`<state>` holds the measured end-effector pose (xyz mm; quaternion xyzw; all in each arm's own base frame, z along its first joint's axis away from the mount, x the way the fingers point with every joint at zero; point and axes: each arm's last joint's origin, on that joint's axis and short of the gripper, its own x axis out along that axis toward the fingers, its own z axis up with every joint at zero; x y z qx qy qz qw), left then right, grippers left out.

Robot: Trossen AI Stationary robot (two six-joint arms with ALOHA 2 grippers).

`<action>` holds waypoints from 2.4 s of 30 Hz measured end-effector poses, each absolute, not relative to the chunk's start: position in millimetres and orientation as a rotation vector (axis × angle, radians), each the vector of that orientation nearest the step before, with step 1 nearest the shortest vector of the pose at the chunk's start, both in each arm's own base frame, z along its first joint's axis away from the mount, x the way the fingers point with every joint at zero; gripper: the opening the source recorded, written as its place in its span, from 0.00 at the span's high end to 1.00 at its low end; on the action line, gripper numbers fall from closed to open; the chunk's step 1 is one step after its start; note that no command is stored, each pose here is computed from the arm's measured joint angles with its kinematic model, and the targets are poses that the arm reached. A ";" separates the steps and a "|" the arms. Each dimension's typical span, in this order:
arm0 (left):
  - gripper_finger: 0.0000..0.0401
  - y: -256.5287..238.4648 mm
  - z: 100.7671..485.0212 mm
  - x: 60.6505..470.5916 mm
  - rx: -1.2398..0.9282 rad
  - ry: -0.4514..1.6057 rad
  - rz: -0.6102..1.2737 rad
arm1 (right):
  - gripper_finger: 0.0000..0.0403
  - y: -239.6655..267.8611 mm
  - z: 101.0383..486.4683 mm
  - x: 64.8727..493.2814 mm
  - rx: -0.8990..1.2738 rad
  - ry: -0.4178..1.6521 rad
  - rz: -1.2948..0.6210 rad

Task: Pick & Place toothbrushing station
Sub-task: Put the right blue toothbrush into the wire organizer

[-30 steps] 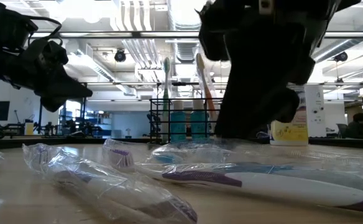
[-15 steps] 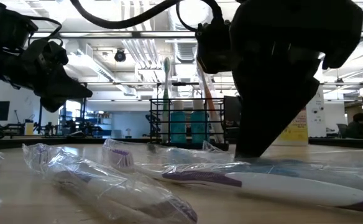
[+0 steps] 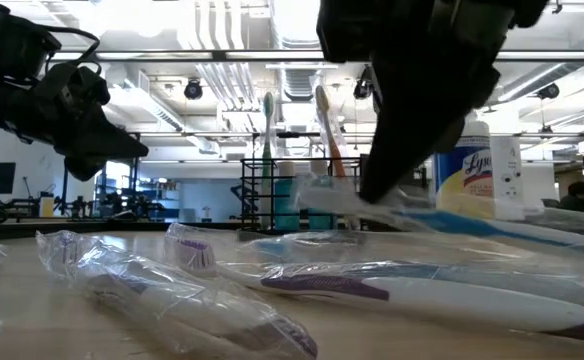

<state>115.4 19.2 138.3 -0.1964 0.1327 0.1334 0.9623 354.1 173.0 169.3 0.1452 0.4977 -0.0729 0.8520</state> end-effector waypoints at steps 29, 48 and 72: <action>0.73 4.6 184.5 125.0 -0.227 -0.044 -0.077 | 0.98 111.1 258.1 232.6 0.092 0.001 -0.065; 0.37 -4.8 236.7 191.5 -0.123 -0.046 -0.071 | 0.98 94.1 240.0 306.5 -0.035 -0.159 -0.059; 0.37 -28.8 259.9 274.9 -0.080 0.038 -0.233 | 0.98 89.7 265.4 349.2 -0.110 -0.051 -0.090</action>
